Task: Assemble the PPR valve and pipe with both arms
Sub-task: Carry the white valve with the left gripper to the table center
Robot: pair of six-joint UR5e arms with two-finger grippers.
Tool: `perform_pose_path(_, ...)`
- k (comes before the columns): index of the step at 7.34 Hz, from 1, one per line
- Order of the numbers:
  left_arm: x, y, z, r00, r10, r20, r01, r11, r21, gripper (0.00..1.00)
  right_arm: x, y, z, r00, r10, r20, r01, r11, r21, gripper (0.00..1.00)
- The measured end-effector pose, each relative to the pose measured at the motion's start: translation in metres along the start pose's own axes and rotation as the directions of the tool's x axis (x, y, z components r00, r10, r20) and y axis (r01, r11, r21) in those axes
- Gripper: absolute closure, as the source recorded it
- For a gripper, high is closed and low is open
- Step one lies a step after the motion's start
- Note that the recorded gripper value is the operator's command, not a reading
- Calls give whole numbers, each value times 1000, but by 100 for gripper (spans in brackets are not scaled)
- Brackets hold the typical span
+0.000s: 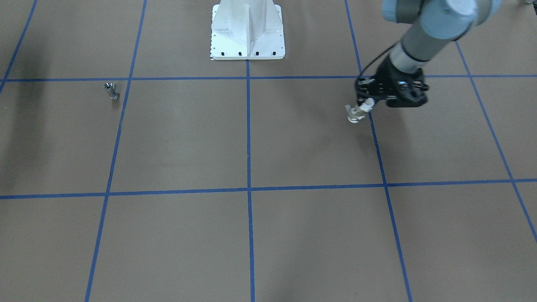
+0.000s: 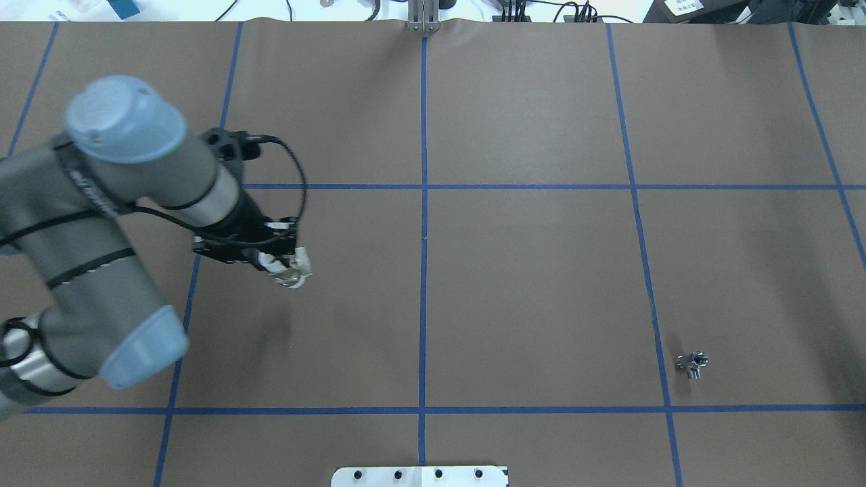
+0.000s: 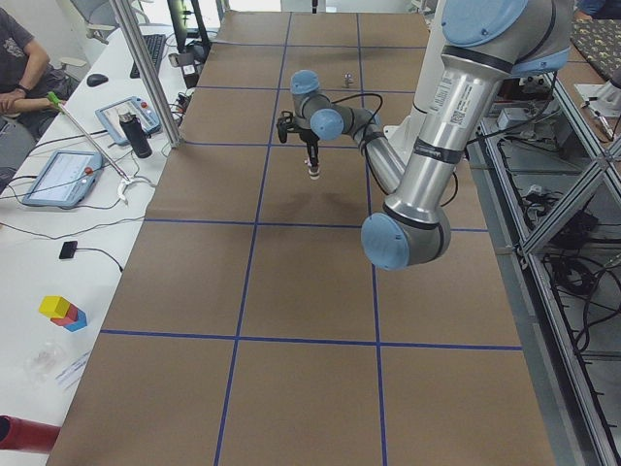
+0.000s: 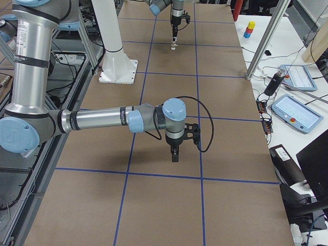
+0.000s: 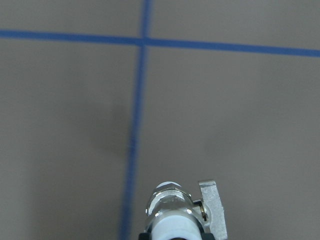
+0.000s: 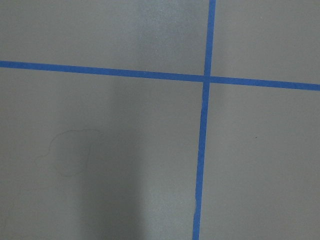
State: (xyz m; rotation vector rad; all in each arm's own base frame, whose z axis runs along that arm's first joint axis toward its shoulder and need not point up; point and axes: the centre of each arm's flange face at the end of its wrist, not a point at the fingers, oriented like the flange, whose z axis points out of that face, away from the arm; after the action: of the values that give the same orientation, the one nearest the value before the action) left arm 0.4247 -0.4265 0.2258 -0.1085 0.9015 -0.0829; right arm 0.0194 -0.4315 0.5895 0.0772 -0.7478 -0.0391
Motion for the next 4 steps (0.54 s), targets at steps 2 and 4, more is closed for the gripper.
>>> perform_pose_path(2, 101, 6, 9, 1000, -30, 8, 30, 1000, 1, 100, 2, 0, 2, 1000, 2, 0, -2, 1000, -4, 1)
perform_pose_path(4, 147, 1, 24, 999, -35, 32, 34, 999, 11, 100, 2, 0, 2, 1000, 0, 0, 0, 1000, -3, 1)
